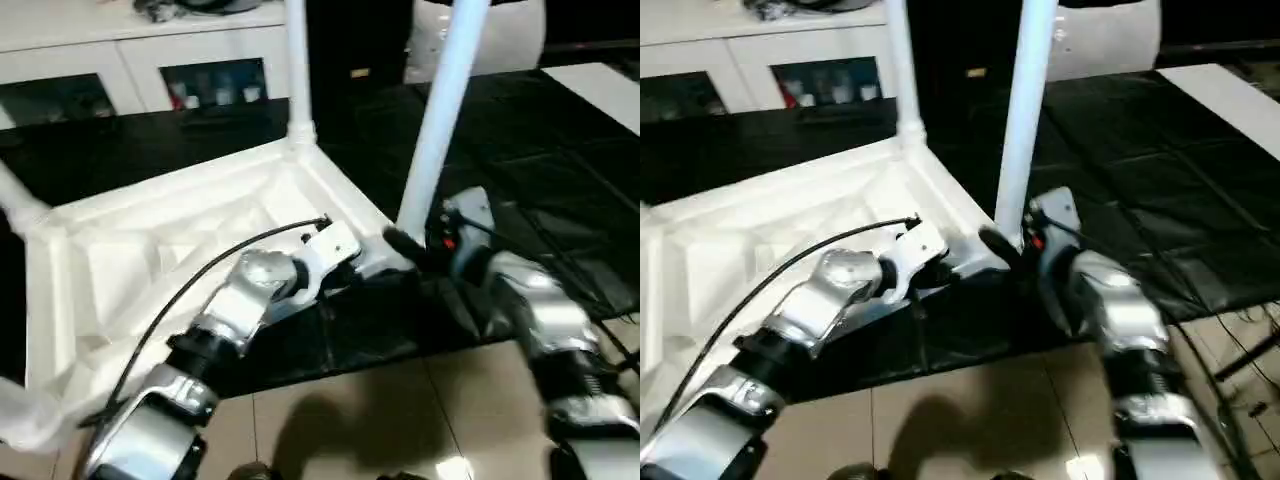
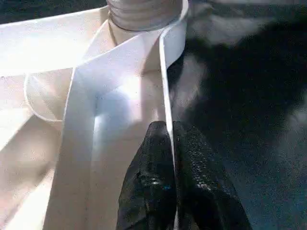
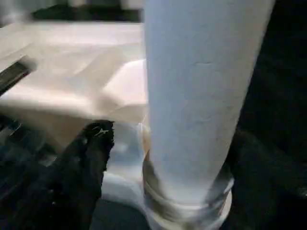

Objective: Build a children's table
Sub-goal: Rotate leg to tighten

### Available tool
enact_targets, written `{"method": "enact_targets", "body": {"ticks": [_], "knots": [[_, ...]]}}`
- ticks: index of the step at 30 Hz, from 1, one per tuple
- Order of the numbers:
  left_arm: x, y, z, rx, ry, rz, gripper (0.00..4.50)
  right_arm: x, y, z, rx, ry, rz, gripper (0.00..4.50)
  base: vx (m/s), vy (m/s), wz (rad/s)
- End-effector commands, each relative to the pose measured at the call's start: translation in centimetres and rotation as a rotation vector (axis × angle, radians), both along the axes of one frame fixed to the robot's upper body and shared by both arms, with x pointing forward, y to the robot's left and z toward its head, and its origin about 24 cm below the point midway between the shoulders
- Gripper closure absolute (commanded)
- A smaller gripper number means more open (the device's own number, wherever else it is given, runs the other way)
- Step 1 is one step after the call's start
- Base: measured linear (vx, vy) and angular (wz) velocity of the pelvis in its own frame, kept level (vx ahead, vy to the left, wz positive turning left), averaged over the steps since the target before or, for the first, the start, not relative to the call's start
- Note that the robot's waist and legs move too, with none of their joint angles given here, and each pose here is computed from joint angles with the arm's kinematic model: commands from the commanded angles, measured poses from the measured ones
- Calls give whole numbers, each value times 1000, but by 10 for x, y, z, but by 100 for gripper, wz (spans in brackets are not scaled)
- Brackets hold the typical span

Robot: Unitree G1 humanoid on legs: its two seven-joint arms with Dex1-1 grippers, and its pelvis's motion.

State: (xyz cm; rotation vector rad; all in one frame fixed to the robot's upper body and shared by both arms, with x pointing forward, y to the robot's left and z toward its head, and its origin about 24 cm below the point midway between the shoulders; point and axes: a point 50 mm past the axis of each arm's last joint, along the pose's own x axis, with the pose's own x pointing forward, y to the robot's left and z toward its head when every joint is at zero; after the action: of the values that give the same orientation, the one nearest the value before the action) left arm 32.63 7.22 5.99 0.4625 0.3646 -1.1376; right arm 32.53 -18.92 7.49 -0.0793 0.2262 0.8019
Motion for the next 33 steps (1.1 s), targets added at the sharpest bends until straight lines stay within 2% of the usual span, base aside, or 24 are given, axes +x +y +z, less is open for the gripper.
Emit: {"method": "enact_targets", "body": {"ticks": [1, 3, 6, 11, 16, 21, 22, 24, 28, 33], "knots": [[-3, -2, 10, -19, -39, -111, 450, -4, -1, 8, -6, -18, 80, 22, 0, 0, 0], [-5, 1, 9, -12, -38, -141, 450, -5, -5, 9, -25, -15, 95, 5, 0, 0, 0], [-6, 5, 9, 1, -31, -178, 450, -7, -8, 11, -58, -11, 133, 5, 0, 0, 0], [-15, 26, 11, 59, 32, -393, 450, -25, -12, 11, -112, 50, 398, 5, 0, 0, 0], [-18, 29, 15, 57, 53, -454, 450, -30, -6, 8, -88, 81, 476, 63, 0, 0, 0], [-21, 31, 16, 64, 68, -495, 450, -33, 1, 8, -47, 103, 538, 93, 0, 0, 0], [-21, 31, 16, 64, 68, -495, 450, -33, 1, 8, -47, 103, 538, 115, 0, 0, 0], [-21, 31, 15, 66, 70, -513, 450, -36, 3, 7, -24, 131, 584, 126, 0, 0, 0], [-21, 32, 15, 64, 70, -517, 450, -39, 2, 6, -5, 159, 615, 172, 0, 0, 0], [-20, 32, 15, 54, 76, -508, 450, -42, 1, 4, 12, 195, 631, 204, 0, 0, 0]]}}
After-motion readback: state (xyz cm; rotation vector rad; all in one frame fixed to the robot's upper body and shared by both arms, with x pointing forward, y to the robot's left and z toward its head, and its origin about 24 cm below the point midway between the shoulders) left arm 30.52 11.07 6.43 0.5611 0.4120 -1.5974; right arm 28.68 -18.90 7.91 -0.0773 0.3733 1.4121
